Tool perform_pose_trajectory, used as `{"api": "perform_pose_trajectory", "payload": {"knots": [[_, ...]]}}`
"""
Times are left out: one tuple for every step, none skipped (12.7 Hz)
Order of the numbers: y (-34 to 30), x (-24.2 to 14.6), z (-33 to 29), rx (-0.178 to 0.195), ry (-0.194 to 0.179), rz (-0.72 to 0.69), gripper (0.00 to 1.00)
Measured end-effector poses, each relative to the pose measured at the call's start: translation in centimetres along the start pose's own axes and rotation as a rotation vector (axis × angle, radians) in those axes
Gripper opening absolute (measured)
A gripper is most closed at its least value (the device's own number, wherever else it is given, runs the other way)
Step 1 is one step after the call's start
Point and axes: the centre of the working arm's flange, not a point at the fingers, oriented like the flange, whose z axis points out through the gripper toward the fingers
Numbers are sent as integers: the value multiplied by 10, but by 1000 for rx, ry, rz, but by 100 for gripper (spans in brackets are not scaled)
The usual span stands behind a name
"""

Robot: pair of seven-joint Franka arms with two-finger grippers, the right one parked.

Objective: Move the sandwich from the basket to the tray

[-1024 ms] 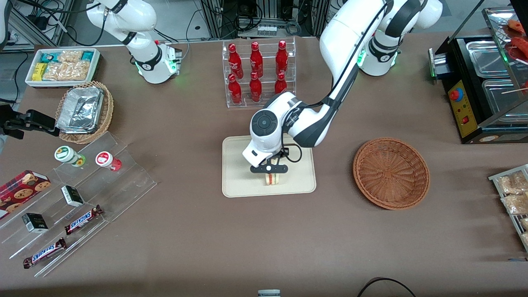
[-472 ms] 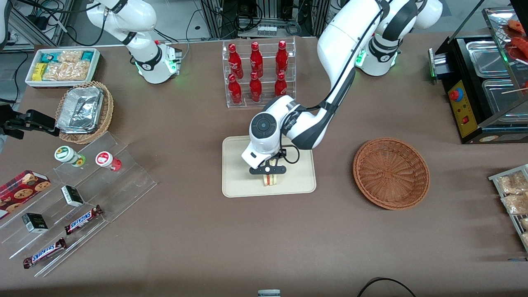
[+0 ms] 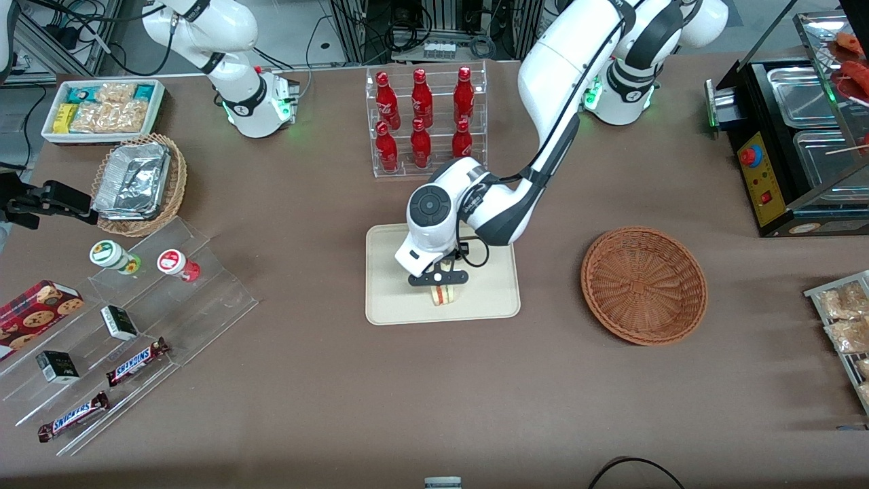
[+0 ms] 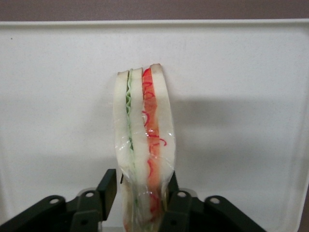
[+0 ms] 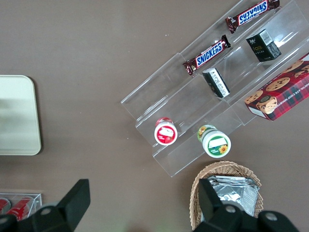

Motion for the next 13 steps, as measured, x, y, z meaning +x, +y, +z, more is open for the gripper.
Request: {"api": "perform_pose_trajectory", "payload": {"knots": [[1, 1, -3, -5, 4, 0, 66], [2, 3, -8, -11, 11, -1, 77], [3, 4, -16, -17, 18, -2, 89], [3, 5, -27, -17, 20, -3, 98], [3, 6, -40, -14, 19, -2, 100], [2, 6, -54, -9, 15, 0, 100], [2, 6, -70, -5, 14, 1, 100], [-1, 8, -86, -6, 16, -2, 100], [-5, 12, -101, -12, 25, 1, 100], [-12, 15, -117, -17, 33, 25, 100], [-21, 18, -131, -12, 32, 43, 100], [-32, 22, -143, 1, 22, 42, 100], [-47, 28, -154, 11, 14, 34, 100]]}}
